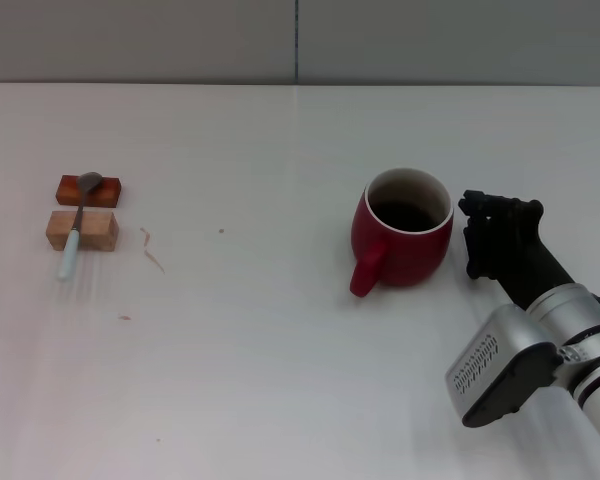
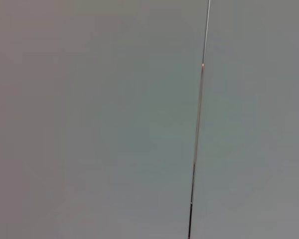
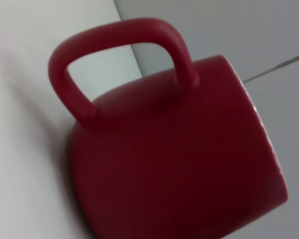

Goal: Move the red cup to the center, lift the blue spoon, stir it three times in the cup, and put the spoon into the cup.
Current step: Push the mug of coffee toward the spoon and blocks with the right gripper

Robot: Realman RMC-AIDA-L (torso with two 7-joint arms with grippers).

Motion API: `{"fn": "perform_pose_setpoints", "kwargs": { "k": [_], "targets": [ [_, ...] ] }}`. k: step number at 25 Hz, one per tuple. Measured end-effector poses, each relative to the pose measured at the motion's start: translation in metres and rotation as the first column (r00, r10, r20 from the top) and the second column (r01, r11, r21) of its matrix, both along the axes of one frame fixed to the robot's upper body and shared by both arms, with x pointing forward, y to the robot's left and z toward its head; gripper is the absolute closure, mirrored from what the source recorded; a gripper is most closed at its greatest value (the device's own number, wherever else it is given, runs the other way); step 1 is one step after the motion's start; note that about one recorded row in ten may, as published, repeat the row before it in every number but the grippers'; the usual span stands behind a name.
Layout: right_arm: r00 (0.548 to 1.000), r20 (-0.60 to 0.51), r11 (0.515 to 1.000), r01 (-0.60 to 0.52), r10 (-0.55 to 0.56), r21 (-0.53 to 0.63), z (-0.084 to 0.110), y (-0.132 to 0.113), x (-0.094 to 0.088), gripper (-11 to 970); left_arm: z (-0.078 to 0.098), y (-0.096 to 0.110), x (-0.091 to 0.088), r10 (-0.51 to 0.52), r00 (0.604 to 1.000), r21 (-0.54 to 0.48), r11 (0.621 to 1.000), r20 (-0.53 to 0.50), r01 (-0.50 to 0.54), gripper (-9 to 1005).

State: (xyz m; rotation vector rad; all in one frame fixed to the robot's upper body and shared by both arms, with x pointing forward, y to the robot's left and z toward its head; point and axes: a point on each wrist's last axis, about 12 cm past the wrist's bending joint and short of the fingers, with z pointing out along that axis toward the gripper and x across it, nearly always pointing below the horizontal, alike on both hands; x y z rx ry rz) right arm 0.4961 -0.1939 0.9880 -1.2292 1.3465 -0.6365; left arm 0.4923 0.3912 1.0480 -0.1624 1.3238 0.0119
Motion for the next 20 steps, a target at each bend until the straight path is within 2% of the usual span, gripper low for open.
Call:
{"fn": "perform_pose_setpoints", "kwargs": {
  "k": [8,20],
  "targets": [
    [1.0,0.002,1.0,-0.016,0.016,0.011,0.002,0.009,-0.002,896,0.002,0.004,-0.001,0.002,1.0,-0.004,1.0,0.008,-0.002,160],
    [0.996,-0.004,0.995,-0.092,0.092,0.023,0.011,0.031,0.008,897,0.003,0.007,-0.003,0.003,1.0,-0.014,1.0,0.011,-0.003,163]
  ]
}}
